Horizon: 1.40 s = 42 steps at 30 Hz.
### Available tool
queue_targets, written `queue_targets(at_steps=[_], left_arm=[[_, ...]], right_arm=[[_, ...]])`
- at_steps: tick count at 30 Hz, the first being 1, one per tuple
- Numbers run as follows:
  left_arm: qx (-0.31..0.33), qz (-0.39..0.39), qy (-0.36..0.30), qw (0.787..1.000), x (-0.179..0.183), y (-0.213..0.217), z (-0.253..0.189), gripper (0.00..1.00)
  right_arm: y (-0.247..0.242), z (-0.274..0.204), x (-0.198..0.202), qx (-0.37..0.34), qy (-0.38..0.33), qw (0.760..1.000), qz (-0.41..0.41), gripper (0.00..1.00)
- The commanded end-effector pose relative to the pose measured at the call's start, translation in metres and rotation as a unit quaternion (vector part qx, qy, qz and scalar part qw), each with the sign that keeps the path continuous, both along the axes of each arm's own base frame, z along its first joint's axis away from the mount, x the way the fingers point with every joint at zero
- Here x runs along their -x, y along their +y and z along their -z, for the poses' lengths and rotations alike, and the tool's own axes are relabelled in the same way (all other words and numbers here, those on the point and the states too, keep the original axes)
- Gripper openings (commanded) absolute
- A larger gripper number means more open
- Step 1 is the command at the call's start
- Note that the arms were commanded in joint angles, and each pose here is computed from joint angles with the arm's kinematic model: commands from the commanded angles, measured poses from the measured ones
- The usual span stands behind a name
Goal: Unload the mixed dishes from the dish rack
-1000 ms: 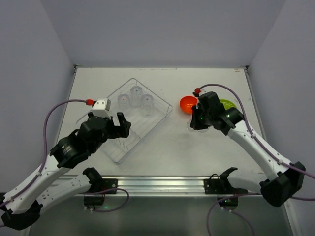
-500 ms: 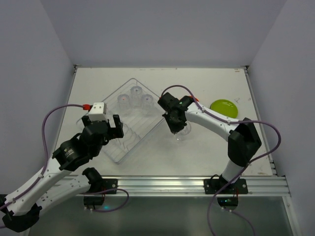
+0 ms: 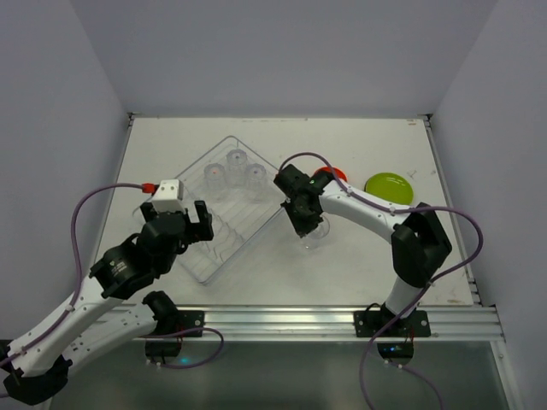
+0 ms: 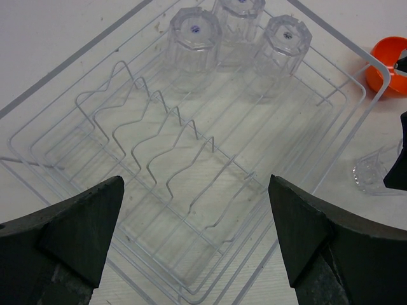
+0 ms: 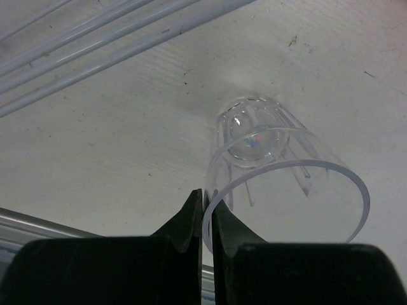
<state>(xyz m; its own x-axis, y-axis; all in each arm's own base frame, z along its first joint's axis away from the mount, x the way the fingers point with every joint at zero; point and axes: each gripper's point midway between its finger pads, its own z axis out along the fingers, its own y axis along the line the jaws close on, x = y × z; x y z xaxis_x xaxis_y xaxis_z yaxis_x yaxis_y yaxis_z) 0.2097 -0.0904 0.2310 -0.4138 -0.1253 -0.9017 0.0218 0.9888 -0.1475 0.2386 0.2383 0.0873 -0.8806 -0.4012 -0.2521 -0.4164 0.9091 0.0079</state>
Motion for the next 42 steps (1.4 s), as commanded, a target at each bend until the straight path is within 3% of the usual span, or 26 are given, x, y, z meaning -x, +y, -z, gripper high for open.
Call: queue_targets(at_steps=[1, 3, 4, 6, 7, 16, 20, 21, 24, 30, 34, 37, 42], left_arm=[[-0.003, -0.011, -0.014, 1.0, -0.005, 0.001, -0.003, 1.0], [-0.004, -0.014, -0.014, 1.0, -0.005, 0.002, -0.003, 1.0], [-0.003, -0.014, -0.014, 1.0, -0.005, 0.002, -0.003, 1.0], [-0.004, -0.016, -0.012, 1.0, -0.005, 0.003, -0.003, 1.0], [-0.006, -0.017, -0.012, 1.0, -0.006, 0.003, -0.002, 1.0], [-0.027, -0.037, 0.01, 0.999, -0.01, 0.004, 0.006, 1.0], [-0.028, -0.095, 0.03, 0.995, -0.016, 0.009, 0.001, 1.0], [-0.045, -0.102, 0.047, 0.993, -0.02, 0.006, 0.006, 1.0], [-0.043, -0.115, 0.059, 0.991, -0.037, -0.008, -0.004, 1.0], [-0.022, -0.077, 0.11, 0.991, -0.098, -0.028, 0.001, 1.0], [-0.051, -0.048, 0.126, 0.99, -0.132, -0.033, 0.0, 1.0], [-0.077, -0.027, 0.178, 0.981, -0.153, -0.036, 0.028, 1.0], [-0.102, -0.073, 0.227, 0.966, -0.188, -0.024, 0.053, 1.0]], right_arm=[[0.001, -0.001, -0.004, -0.003, -0.014, 1.0, -0.001, 0.04], [0.004, -0.002, -0.002, -0.01, -0.015, 1.0, -0.005, 0.13], [0.003, -0.003, -0.002, -0.01, -0.018, 1.0, -0.003, 0.24], [0.004, -0.005, 0.0, -0.012, -0.021, 1.0, -0.002, 0.3], [0.003, -0.007, 0.0, -0.015, -0.025, 1.0, -0.002, 0.38], [-0.013, -0.056, 0.008, -0.042, -0.081, 0.996, 0.017, 0.49], [-0.025, -0.115, 0.016, -0.114, -0.158, 0.981, 0.022, 0.57], [-0.026, -0.122, 0.015, -0.126, -0.175, 0.976, 0.021, 0.74], [-0.027, -0.153, 0.004, -0.174, -0.253, 0.951, 0.03, 0.98], [-0.058, -0.152, -0.024, -0.182, -0.373, 0.9, 0.13, 0.99], [-0.08, -0.139, -0.028, -0.152, -0.396, 0.888, 0.179, 0.99], [-0.072, -0.131, -0.027, -0.165, -0.391, 0.891, 0.16, 0.99], [-0.064, -0.122, -0.024, -0.165, -0.375, 0.902, 0.137, 0.99]])
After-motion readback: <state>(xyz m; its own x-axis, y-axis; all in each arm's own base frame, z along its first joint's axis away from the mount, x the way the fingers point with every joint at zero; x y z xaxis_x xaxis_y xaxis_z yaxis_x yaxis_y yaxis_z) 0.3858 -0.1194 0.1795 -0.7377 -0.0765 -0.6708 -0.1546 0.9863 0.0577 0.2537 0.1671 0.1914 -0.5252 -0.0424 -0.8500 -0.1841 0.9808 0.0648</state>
